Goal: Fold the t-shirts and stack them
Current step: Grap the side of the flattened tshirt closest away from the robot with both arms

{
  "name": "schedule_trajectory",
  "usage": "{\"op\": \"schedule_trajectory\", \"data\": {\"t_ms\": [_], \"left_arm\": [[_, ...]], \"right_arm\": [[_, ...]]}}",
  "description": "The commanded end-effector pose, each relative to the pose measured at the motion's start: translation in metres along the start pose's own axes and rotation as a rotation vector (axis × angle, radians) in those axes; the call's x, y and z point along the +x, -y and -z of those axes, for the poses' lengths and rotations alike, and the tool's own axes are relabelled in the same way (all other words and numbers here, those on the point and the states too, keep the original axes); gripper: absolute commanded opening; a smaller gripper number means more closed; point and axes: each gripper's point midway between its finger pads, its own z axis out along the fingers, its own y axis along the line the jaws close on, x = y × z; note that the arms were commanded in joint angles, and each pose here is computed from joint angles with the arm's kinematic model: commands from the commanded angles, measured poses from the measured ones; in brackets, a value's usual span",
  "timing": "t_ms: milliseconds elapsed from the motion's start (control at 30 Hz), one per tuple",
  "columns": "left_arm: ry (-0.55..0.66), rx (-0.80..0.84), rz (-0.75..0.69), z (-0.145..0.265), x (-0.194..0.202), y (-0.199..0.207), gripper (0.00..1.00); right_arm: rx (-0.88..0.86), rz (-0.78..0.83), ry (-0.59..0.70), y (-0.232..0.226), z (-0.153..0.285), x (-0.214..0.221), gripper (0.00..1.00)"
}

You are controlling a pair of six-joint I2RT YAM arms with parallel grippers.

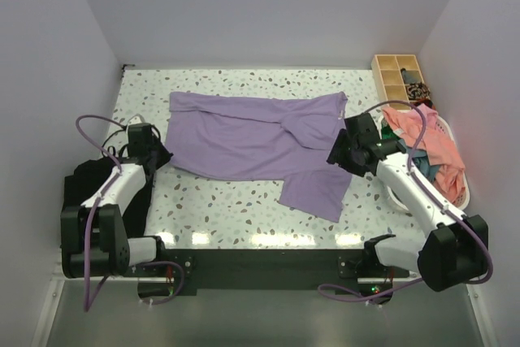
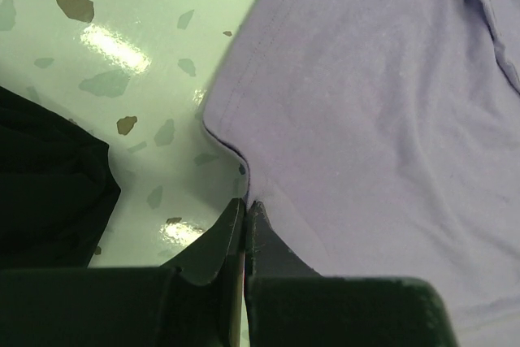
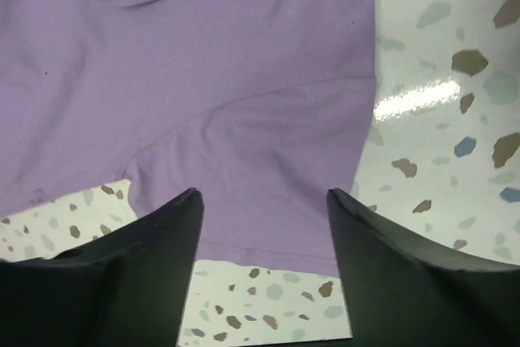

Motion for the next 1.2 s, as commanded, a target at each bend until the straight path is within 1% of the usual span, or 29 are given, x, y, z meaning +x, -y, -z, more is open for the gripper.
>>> {"op": "schedule_trajectory", "data": {"t_ms": [0,67,100,167,200,333,400,500,533,600,633,700,733,767,800,833,867,900,1033,1067,1133,1167], "left_arm": [[0.034,0.031,-0.02,0.003,-0.013,0.008,0.0],[0.028,0.03,-0.018,0.003,-0.009,0.005,0.0],[0.02,0.027,-0.02,0.003,-0.006,0.003,0.0],[0.016,0.026,-0.021,0.003,-0.002,0.002,0.0],[0.014,0.023,-0.02,0.004,-0.001,0.0,0.0],[0.015,0.02,-0.022,0.004,0.0,-0.001,0.0],[0.02,0.024,-0.023,0.005,-0.002,0.0,0.0],[0.013,0.026,-0.023,0.004,0.0,0.0,0.0],[0.013,0.026,-0.023,0.004,0.0,0.0,0.0],[0.013,0.024,-0.025,0.004,0.0,0.0,0.0],[0.015,0.022,-0.025,0.004,0.0,-0.001,0.0],[0.015,0.02,-0.026,0.004,0.0,-0.001,0.0],[0.016,0.019,-0.026,0.003,0.0,-0.001,0.0],[0.016,0.019,-0.025,0.004,0.0,-0.001,0.0],[0.017,0.018,-0.025,0.003,0.0,-0.002,0.0],[0.017,0.018,-0.023,0.003,0.0,-0.002,0.0],[0.018,0.018,-0.024,0.003,-0.001,-0.001,0.0],[0.018,0.019,-0.023,0.004,-0.001,-0.001,0.0],[0.027,0.019,-0.025,0.006,-0.006,0.001,0.0],[0.035,0.023,-0.027,0.008,-0.009,0.002,0.0],[0.034,0.023,-0.027,0.009,-0.01,0.003,0.0],[0.043,0.028,-0.028,0.01,-0.014,0.005,0.0]], "right_arm": [[0.089,0.019,-0.087,0.022,-0.007,0.024,0.75],[0.107,-0.007,-0.126,0.031,-0.01,0.04,0.79],[0.113,-0.008,-0.166,0.038,-0.014,0.056,0.79],[0.099,-0.031,-0.193,0.039,-0.018,0.068,0.79],[0.109,-0.033,-0.228,0.045,-0.021,0.081,0.78],[0.141,-0.04,-0.294,0.059,-0.023,0.107,0.76],[0.123,-0.045,-0.293,0.06,-0.026,0.113,0.75],[0.097,-0.058,-0.301,0.056,-0.032,0.117,0.7],[0.091,-0.062,-0.314,0.055,-0.034,0.12,0.66],[0.082,-0.072,-0.325,0.053,-0.039,0.124,0.63],[0.077,-0.073,-0.327,0.052,-0.041,0.125,0.55],[0.074,-0.073,-0.324,0.052,-0.045,0.126,0.47],[0.076,-0.073,-0.326,0.052,-0.046,0.126,0.35],[0.073,-0.072,-0.323,0.05,-0.047,0.125,0.28],[0.063,-0.069,-0.313,0.048,-0.049,0.122,0.23],[0.053,-0.065,-0.303,0.045,-0.049,0.118,0.11],[0.043,-0.063,-0.286,0.041,-0.048,0.112,0.04],[0.039,-0.059,-0.271,0.039,-0.046,0.107,0.0],[0.017,-0.036,-0.177,0.029,-0.03,0.075,0.0],[-0.005,-0.034,-0.141,0.02,-0.022,0.06,0.0],[0.015,-0.009,-0.11,0.021,-0.014,0.047,0.0],[0.006,-0.005,-0.084,0.014,-0.009,0.035,0.0]]}}
